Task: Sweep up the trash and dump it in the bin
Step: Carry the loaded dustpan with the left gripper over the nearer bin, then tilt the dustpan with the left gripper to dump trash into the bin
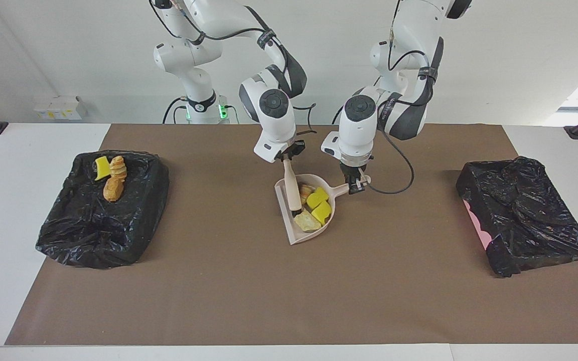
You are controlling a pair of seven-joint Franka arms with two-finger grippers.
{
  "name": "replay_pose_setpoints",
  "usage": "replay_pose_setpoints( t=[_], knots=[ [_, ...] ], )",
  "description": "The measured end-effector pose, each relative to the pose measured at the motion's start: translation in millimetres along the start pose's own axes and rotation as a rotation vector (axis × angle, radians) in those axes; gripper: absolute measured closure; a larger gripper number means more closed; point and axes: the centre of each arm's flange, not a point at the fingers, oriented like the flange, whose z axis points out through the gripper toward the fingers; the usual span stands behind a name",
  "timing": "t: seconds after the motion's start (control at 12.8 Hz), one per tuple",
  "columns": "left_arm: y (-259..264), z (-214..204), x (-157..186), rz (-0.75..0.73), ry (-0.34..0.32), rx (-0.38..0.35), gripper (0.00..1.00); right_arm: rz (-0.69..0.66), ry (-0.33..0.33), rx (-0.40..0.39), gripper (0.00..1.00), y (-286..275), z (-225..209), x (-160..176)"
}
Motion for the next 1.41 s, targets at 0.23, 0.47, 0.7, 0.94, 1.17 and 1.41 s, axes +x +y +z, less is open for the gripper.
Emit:
replay_pose_setpoints(
  t=[0.23, 0.47, 0.7, 0.94, 1.17, 1.41],
  knots=[
    [-11, -1, -11, 0.04, -0.001, 0.005, 0.69, 0.003, -0.021, -0.005, 0.74, 9, -22, -7],
    [-29, -6, -37, 0.086, -0.013, 0.018, 0.69, 0.021, -0.032, -0.006, 0.74, 28, -57, -21],
    [-51, -25, -86, 0.117, -0.029, 0.013, 0.69, 0.019, -0.017, -0.032, 0.74, 18, -66, -34],
    [-82, -46, -169, 0.149, -0.02, 0.013, 0.69, 0.036, -0.017, -0.055, 0.74, -18, -59, -54],
    [-107, -58, -266, 0.164, 0.025, 0.02, 0.69, 0.06, -0.013, -0.084, 0.74, -64, -38, -83],
    [-121, -72, -357, 0.091, 0.045, 0.049, 0.69, 0.082, -0.002, -0.108, 0.74, -111, 9, -107]
  ],
)
